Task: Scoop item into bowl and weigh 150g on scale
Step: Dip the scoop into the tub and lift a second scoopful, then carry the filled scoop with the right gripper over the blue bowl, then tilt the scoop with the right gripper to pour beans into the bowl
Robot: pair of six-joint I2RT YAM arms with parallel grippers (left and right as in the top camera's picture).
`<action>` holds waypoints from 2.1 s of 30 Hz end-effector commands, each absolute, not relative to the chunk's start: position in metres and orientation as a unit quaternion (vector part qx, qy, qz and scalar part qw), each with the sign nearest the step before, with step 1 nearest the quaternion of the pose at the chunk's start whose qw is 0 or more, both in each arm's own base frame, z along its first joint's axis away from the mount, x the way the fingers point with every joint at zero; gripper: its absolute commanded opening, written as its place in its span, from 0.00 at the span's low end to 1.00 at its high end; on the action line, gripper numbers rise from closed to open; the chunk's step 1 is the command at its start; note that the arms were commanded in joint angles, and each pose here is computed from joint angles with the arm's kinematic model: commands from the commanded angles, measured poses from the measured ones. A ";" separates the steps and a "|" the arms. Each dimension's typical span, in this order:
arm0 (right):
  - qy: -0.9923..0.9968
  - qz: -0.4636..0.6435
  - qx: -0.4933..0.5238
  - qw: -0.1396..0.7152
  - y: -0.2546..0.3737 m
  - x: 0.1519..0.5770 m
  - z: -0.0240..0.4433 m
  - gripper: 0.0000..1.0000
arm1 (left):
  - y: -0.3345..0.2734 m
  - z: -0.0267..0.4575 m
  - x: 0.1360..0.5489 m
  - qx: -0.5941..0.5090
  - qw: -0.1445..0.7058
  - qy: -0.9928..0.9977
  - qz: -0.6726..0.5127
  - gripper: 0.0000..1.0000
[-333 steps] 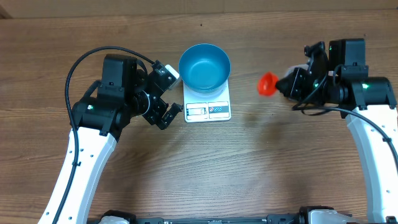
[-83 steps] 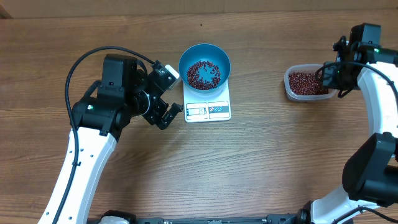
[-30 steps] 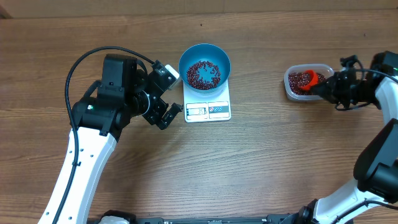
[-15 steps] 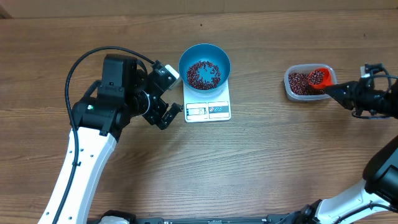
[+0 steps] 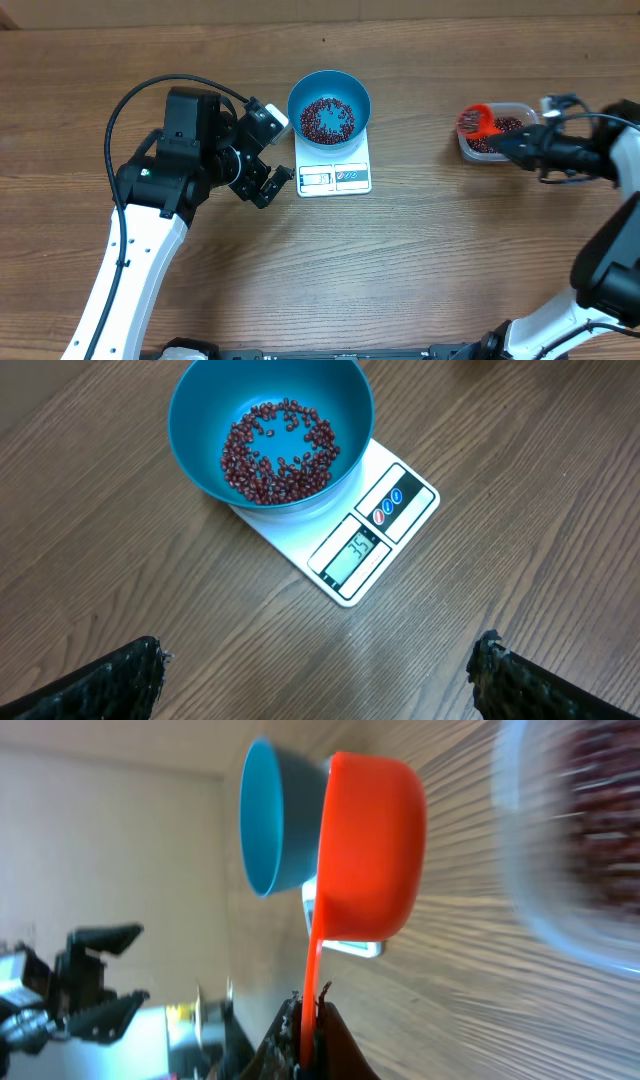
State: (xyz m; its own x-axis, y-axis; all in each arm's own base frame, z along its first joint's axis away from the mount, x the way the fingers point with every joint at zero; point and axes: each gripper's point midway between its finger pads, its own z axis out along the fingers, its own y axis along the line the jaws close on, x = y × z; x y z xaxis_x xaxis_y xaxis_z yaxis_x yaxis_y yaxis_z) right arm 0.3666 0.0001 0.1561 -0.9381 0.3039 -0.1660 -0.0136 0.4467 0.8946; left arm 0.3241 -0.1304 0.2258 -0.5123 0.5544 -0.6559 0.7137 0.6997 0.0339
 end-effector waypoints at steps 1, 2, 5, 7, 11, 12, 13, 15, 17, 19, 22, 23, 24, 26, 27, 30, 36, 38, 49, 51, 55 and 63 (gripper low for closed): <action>0.831 0.535 0.047 0.143 0.034 0.377 0.171 0.04 | -0.131 0.237 0.324 0.364 0.343 0.857 -0.126 1.00; 0.832 0.536 0.037 0.140 0.043 0.379 0.175 0.04 | -0.131 0.237 0.324 0.364 0.343 0.857 -0.126 1.00; 0.833 0.538 0.002 0.133 0.074 0.389 0.192 0.04 | -0.131 0.237 0.324 0.364 0.343 0.857 -0.126 1.00; 0.832 0.539 -0.018 0.132 0.095 0.395 0.202 0.04 | -0.131 0.237 0.324 0.364 0.343 0.857 -0.126 1.00; 0.845 0.517 -0.046 0.130 0.134 0.407 0.210 0.04 | -0.131 0.237 0.324 0.364 0.343 0.857 -0.126 1.00; 0.851 0.506 -0.050 0.131 0.142 0.410 0.210 0.04 | -0.131 0.237 0.324 0.364 0.343 0.857 -0.126 1.00; 0.857 0.494 -0.054 0.133 0.149 0.413 0.209 0.04 | -0.131 0.237 0.324 0.364 0.343 0.857 -0.126 0.99; 0.868 0.472 -0.061 0.140 0.162 0.418 0.208 0.04 | -0.131 0.237 0.324 0.364 0.343 0.857 -0.126 1.00; 0.888 0.427 -0.075 0.156 0.178 0.425 0.205 0.04 | -0.131 0.237 0.324 0.364 0.343 0.857 -0.126 1.00; 0.901 0.393 -0.082 0.166 0.184 0.428 0.203 0.04 | -0.131 0.237 0.324 0.364 0.343 0.857 -0.126 1.00; 0.922 0.323 -0.096 0.191 0.193 0.434 0.201 0.04 | -0.131 0.237 0.324 0.364 0.343 0.857 -0.126 1.00; 0.926 0.307 -0.100 0.198 0.195 0.435 0.201 0.04 | -0.131 0.237 0.324 0.364 0.343 0.857 -0.126 0.99; 0.929 0.287 -0.107 0.207 0.198 0.437 0.202 0.04 | -0.131 0.237 0.324 0.364 0.343 0.857 -0.126 1.00; 0.932 0.255 -0.124 0.225 0.203 0.440 0.205 0.04 | -0.131 0.237 0.324 0.364 0.343 0.857 -0.126 1.00; 0.936 0.222 -0.130 0.241 0.206 0.442 0.211 0.04 | -0.131 0.237 0.324 0.364 0.343 0.857 -0.126 1.00; 0.935 0.169 -0.156 0.268 0.214 0.442 0.227 0.04 | -0.131 0.237 0.324 0.364 0.343 0.857 -0.126 1.00; 0.936 0.084 -0.167 0.299 0.215 0.439 0.247 0.04 | -0.131 0.237 0.324 0.364 0.343 0.857 -0.126 1.00; 0.933 0.075 -0.176 0.304 0.219 0.437 0.251 0.04 | -0.131 0.237 0.324 0.364 0.343 0.857 -0.126 1.00; 0.916 0.003 -0.250 0.313 0.233 0.422 0.254 0.04 | -0.131 0.237 0.324 0.364 0.343 0.857 -0.126 1.00; 0.913 -0.009 -0.259 0.315 0.235 0.421 0.254 0.04 | -0.131 0.237 0.324 0.364 0.343 0.857 -0.126 1.00; 0.910 -0.021 -0.263 0.319 0.236 0.421 0.255 0.04 | -0.131 0.237 0.324 0.364 0.343 0.857 -0.126 1.00; 0.913 0.003 -0.257 0.318 0.236 0.421 0.258 0.04 | -0.131 0.237 0.324 0.364 0.343 0.857 -0.126 1.00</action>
